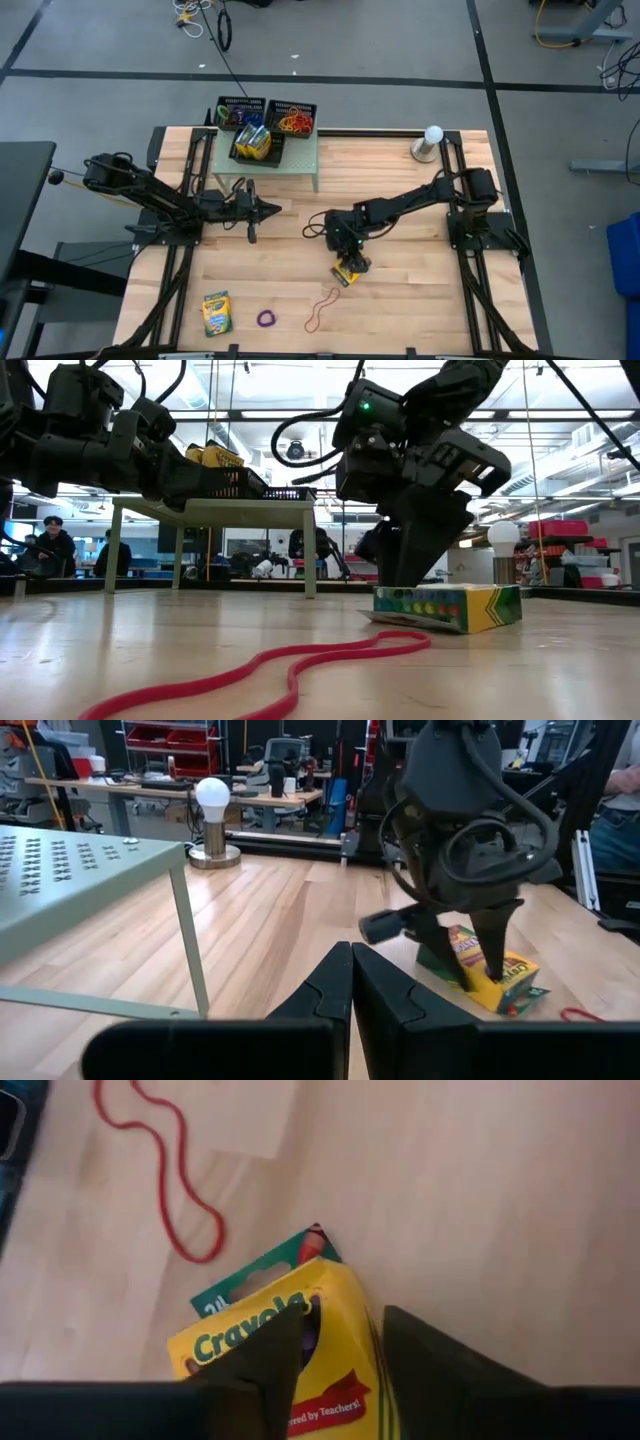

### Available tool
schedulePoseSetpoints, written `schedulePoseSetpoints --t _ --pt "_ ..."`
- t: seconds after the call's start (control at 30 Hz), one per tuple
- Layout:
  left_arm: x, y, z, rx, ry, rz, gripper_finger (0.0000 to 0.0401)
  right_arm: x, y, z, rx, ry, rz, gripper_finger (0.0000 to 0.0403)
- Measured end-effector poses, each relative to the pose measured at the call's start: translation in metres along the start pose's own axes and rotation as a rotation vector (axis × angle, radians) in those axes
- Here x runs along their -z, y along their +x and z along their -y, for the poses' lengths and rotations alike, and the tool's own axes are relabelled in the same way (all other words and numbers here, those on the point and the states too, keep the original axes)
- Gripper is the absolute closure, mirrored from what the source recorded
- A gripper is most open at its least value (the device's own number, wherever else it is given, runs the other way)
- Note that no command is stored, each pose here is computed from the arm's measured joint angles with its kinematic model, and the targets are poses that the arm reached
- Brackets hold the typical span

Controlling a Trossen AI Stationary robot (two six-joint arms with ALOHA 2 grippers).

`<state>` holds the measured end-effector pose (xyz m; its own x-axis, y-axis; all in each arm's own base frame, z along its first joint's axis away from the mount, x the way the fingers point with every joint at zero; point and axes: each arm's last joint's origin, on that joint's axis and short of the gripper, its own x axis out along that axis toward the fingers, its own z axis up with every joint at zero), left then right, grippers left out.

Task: Pick & Place Office Desk Supplies
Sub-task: Put the yellow crayon box into the bottom black bin

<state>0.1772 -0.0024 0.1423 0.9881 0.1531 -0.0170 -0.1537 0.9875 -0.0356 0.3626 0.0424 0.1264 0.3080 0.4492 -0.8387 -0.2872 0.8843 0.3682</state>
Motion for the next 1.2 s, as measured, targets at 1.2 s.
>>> schedulePoseSetpoints --t 1.2 --pt "-0.001 0.0 0.0 0.0 -0.02 0.012 0.0388 0.055 -0.034 -0.05 0.579 0.415 0.422 0.036"
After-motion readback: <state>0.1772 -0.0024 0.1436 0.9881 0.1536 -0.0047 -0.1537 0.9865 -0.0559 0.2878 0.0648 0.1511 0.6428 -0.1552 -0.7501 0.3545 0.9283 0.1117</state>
